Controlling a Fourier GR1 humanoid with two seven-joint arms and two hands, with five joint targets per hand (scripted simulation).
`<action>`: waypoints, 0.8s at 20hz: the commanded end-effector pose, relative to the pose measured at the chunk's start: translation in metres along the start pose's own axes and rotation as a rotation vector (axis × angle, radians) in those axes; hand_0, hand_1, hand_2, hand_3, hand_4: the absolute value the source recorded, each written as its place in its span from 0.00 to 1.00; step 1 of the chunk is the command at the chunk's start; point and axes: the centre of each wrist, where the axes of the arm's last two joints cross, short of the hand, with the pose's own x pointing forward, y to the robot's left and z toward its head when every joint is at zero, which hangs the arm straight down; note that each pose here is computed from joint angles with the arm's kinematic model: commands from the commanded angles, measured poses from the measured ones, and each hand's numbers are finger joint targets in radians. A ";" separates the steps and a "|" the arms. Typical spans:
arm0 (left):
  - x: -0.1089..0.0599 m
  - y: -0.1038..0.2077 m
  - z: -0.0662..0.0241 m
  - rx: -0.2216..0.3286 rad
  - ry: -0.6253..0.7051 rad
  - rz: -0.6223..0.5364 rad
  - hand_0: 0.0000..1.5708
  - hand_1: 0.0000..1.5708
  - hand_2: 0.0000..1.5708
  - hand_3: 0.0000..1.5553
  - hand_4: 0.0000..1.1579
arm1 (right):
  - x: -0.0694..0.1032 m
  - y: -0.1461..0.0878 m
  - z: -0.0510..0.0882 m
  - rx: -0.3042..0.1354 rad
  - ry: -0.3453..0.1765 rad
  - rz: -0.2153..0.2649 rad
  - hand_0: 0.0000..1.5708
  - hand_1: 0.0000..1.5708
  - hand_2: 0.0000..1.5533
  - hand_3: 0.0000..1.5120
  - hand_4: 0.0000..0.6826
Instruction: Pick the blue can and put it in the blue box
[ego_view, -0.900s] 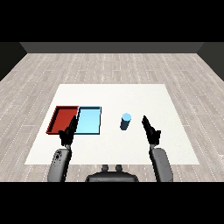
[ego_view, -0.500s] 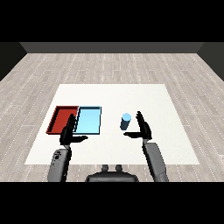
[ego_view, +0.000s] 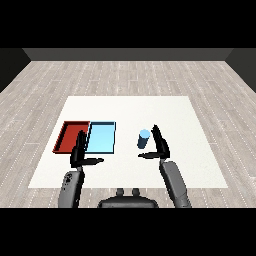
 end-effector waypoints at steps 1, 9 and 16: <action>0.016 0.005 0.0040 0.011 -0.023 0.013 0.00 0.00 0.00 0.00 0.00 | -0.010 -0.001 -0.012 0.014 -0.010 -0.011 0.00 0.00 0.00 0.00 0.00; -0.003 -0.003 0.0068 0.014 -0.036 -0.020 0.00 0.00 0.00 0.00 0.00 | -0.011 0.002 -0.002 -0.013 -0.021 -0.011 0.00 0.00 0.00 0.00 0.00; -0.004 0.010 -0.0174 -0.002 -0.026 -0.002 0.00 0.00 0.00 0.00 0.00 | -0.012 0.011 0.001 -0.022 0.008 -0.004 0.00 0.00 0.00 0.00 0.00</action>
